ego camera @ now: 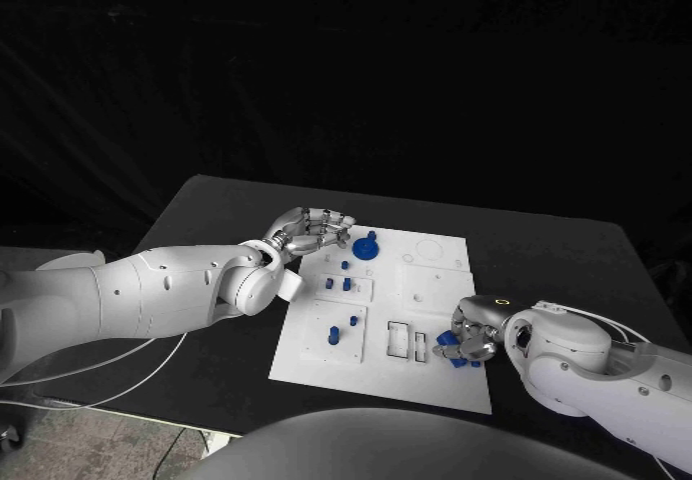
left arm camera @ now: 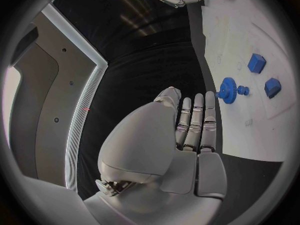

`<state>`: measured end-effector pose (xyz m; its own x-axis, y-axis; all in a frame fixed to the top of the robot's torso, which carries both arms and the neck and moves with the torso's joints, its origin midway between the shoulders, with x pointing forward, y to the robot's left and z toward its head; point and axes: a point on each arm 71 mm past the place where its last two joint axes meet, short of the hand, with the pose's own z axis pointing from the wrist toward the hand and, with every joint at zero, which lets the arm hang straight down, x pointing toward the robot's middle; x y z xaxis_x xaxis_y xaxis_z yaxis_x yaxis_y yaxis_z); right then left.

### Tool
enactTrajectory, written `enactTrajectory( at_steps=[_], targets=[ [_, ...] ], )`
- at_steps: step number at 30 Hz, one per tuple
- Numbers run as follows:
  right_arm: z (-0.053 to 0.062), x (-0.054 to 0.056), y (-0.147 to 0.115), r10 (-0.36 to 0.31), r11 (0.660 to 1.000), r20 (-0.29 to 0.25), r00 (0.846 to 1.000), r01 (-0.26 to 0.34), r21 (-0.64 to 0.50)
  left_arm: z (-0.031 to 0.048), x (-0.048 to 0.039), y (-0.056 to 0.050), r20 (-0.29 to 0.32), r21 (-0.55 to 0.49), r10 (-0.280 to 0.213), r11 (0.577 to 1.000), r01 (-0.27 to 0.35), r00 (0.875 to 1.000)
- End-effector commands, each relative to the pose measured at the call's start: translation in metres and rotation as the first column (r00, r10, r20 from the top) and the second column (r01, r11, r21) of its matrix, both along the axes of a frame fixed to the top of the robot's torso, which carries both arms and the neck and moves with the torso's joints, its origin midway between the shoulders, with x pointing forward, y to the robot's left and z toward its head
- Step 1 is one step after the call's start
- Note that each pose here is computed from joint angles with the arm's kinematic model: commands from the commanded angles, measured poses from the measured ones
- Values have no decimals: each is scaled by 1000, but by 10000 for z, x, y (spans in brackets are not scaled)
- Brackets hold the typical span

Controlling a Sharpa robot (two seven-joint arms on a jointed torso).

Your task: Assemble the parts on the task board

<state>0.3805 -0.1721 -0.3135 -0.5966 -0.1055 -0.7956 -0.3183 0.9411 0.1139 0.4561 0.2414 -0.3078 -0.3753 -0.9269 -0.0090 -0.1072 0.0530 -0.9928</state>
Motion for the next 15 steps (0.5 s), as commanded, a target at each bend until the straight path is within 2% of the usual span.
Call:
enactTrajectory(
  at_steps=[1, 9, 15],
  targets=[
    [-116, -50, -53, 1, 998, -69, 998, -5, -62, 2, -4, -28, -4, -18, -18, 1000, 18, 1000],
    [-129, -51, -46, -74, 992, -146, 987, 87, 87, -4, -5, -42, -7, -19, -21, 1000, 21, 1000],
    [-55, -35, -66, -141, 966, -183, 973, 176, 191, -14, -5, -43, -9, -18, -21, 1000, 21, 1000]
  ],
)
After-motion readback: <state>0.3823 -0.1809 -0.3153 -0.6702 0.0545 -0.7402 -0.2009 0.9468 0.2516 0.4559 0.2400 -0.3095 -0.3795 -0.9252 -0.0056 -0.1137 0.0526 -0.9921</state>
